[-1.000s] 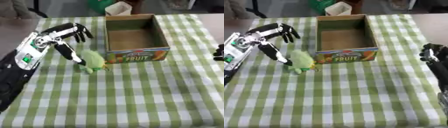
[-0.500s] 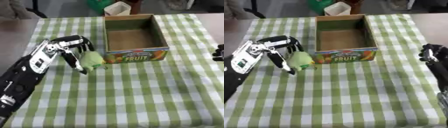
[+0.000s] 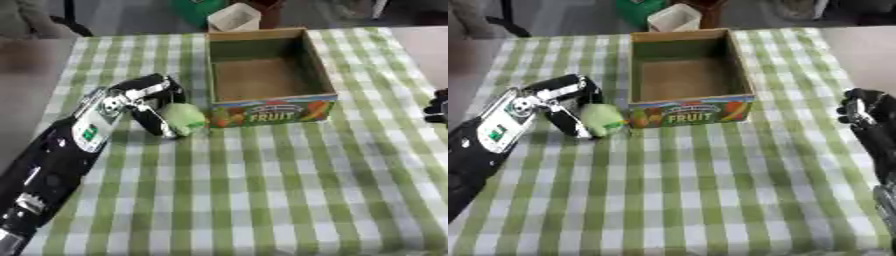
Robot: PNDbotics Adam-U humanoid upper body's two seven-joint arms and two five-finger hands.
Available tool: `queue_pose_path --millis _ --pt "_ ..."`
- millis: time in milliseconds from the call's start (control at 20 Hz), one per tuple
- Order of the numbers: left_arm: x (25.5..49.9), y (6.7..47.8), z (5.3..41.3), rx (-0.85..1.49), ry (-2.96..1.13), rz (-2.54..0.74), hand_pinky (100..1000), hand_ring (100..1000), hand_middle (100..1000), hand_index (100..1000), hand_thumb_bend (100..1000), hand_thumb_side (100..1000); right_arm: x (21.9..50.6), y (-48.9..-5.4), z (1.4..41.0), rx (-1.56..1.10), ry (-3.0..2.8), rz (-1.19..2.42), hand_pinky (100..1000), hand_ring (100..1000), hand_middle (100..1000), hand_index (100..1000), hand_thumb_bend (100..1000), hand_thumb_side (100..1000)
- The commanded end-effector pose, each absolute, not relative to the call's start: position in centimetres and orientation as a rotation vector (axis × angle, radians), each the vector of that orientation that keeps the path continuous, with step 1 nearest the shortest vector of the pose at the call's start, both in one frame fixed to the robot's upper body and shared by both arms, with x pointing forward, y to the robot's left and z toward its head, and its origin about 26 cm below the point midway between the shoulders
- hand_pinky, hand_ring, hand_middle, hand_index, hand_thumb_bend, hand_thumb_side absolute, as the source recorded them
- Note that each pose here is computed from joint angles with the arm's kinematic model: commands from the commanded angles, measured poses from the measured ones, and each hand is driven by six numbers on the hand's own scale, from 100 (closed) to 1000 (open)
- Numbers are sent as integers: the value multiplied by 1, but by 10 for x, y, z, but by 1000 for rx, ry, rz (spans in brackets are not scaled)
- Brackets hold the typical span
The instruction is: Pick up objects on the table and place them in the box.
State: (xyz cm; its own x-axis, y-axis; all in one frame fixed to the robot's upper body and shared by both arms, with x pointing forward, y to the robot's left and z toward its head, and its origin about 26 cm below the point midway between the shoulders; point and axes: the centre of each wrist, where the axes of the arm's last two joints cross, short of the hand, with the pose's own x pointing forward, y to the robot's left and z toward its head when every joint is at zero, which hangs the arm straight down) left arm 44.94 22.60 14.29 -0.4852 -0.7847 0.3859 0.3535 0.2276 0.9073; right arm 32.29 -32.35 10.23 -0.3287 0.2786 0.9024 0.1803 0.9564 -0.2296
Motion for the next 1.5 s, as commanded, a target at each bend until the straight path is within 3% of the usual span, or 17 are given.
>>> queue_pose_path --millis 50,200,250,300,650,950,1250,1450,1500 --pt "450 230 161 466 -1588 -1391 440 293 287 382 302 100 324 -327 111 -343 -1940 114 613 619 561 662 100 527" --pt "447 235 184 506 -1634 -1393 432 265 258 358 317 100 324 -327 111 -345 -1940 115 612 619 561 662 100 526" --pt "445 237 193 520 -1651 -1398 433 264 257 357 249 158 324 -327 111 -346 -1939 115 612 619 561 662 100 526" --pt "444 238 204 538 -1676 -1403 435 266 258 359 324 100 324 -328 111 -347 -1939 115 612 619 561 662 100 526" --pt "441 228 259 653 -1832 -1347 445 284 275 375 339 100 325 -326 112 -340 -1942 124 612 619 561 662 100 524" --pt "461 187 260 704 -1884 -1371 467 314 302 401 360 100 330 -318 118 -306 -1959 149 612 618 561 662 100 521" --pt "479 151 238 789 -1915 -1355 489 360 344 440 386 100 334 -308 123 -265 -1973 178 612 618 561 662 100 522" --pt "485 139 219 829 -1910 -1344 532 480 466 545 653 100 336 -304 126 -245 -1981 192 612 618 561 662 100 523" --pt "485 137 216 839 -1906 -1349 553 522 515 594 765 100 337 -303 126 -243 -1981 193 612 618 561 662 100 523"
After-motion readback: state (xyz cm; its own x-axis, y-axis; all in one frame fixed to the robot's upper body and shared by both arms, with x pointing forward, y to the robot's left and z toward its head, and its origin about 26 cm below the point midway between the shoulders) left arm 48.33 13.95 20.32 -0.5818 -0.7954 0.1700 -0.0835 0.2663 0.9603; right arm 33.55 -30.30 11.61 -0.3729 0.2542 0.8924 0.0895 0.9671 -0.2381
